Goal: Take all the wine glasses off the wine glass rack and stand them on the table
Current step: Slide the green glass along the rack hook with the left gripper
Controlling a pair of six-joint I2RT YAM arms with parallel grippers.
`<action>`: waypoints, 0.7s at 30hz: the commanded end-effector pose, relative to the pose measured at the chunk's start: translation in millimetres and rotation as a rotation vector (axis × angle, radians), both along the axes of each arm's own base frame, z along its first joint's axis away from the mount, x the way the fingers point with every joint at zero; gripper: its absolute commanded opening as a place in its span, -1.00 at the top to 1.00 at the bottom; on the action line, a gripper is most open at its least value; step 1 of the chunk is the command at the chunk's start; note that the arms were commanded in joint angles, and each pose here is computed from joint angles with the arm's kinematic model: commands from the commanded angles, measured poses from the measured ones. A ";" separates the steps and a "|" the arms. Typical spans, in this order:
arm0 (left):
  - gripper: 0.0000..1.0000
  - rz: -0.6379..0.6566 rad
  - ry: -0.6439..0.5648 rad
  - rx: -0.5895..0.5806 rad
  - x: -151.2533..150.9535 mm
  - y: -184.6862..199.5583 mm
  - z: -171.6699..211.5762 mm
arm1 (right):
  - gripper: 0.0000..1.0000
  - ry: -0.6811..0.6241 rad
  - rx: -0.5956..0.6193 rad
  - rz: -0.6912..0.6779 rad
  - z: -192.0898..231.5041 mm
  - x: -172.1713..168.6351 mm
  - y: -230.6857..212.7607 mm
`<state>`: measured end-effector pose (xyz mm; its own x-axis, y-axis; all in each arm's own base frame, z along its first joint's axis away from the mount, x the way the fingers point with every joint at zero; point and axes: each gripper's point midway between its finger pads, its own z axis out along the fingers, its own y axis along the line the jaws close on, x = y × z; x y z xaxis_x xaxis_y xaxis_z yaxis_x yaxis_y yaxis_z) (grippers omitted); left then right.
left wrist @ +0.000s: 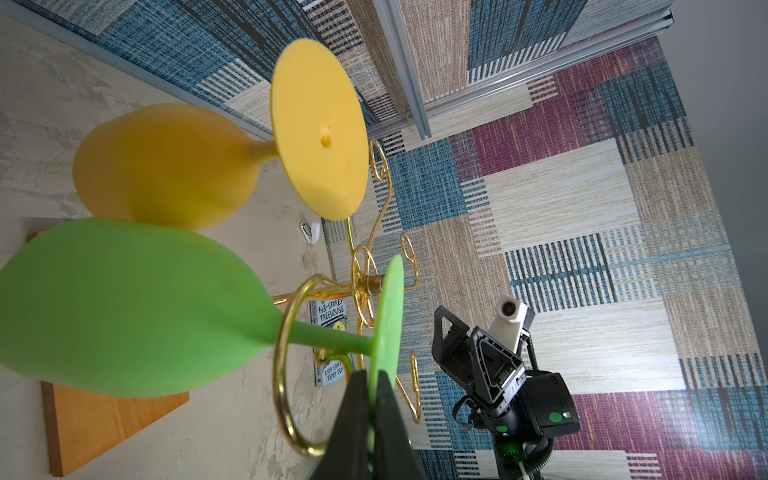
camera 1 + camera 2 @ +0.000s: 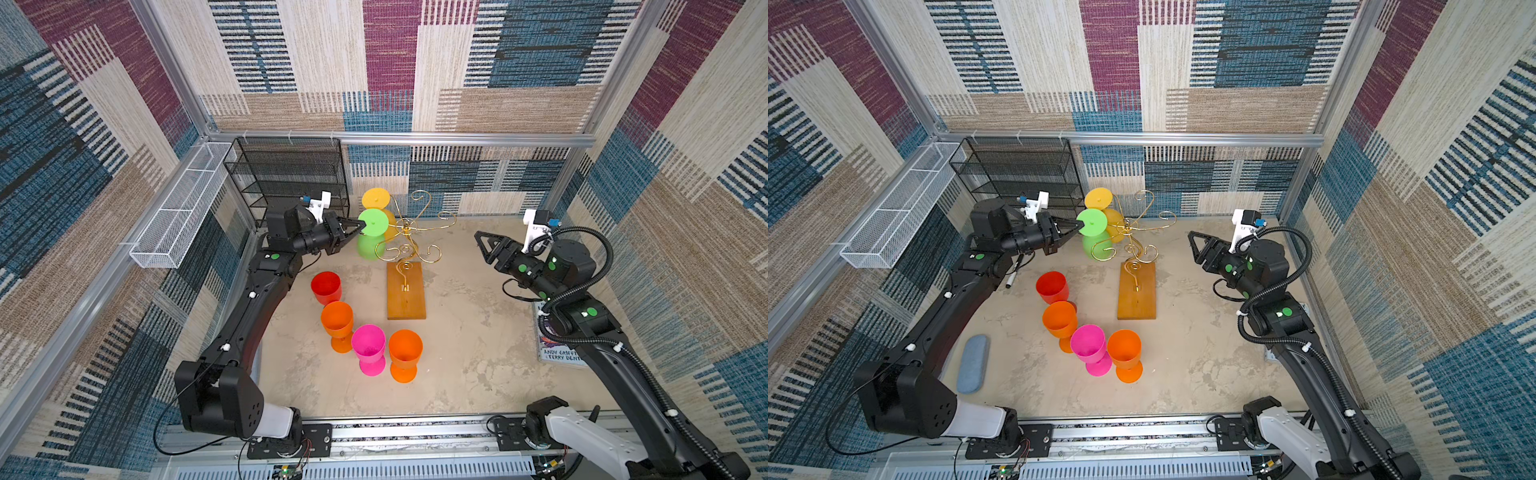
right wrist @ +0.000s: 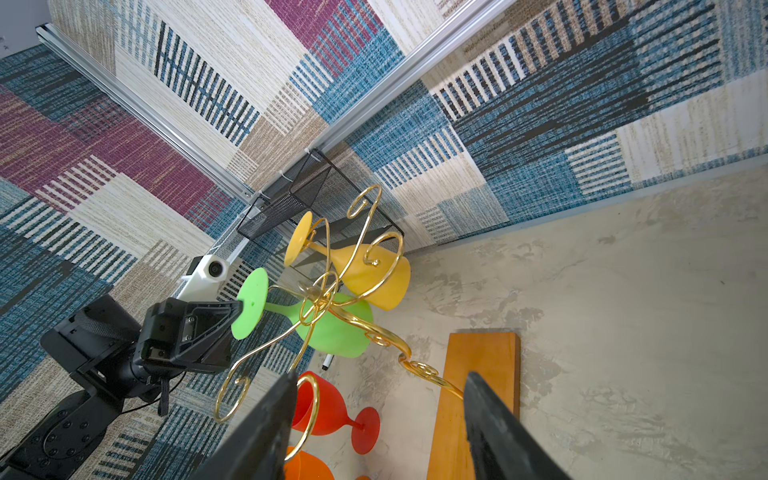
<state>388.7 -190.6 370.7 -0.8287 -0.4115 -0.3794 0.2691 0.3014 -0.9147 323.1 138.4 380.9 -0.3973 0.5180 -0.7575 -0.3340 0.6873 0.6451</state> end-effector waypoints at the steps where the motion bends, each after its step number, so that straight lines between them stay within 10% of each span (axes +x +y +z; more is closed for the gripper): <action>1: 1.00 -0.031 -0.046 -0.010 -7.0 -2.7 12.9 | -0.30 -0.030 0.019 0.007 8.9 -0.8 0.8; 21: 1.00 -0.054 -0.022 0.007 -27.5 -8.6 14.7 | -0.30 -0.029 0.021 0.007 5.9 -1.1 -0.7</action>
<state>366.2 -198.3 383.2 -0.8440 -0.3766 -0.3818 0.2842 0.2897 -0.9139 322.7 137.3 377.5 -0.4014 0.5175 -0.7557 -0.3346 0.6852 0.6469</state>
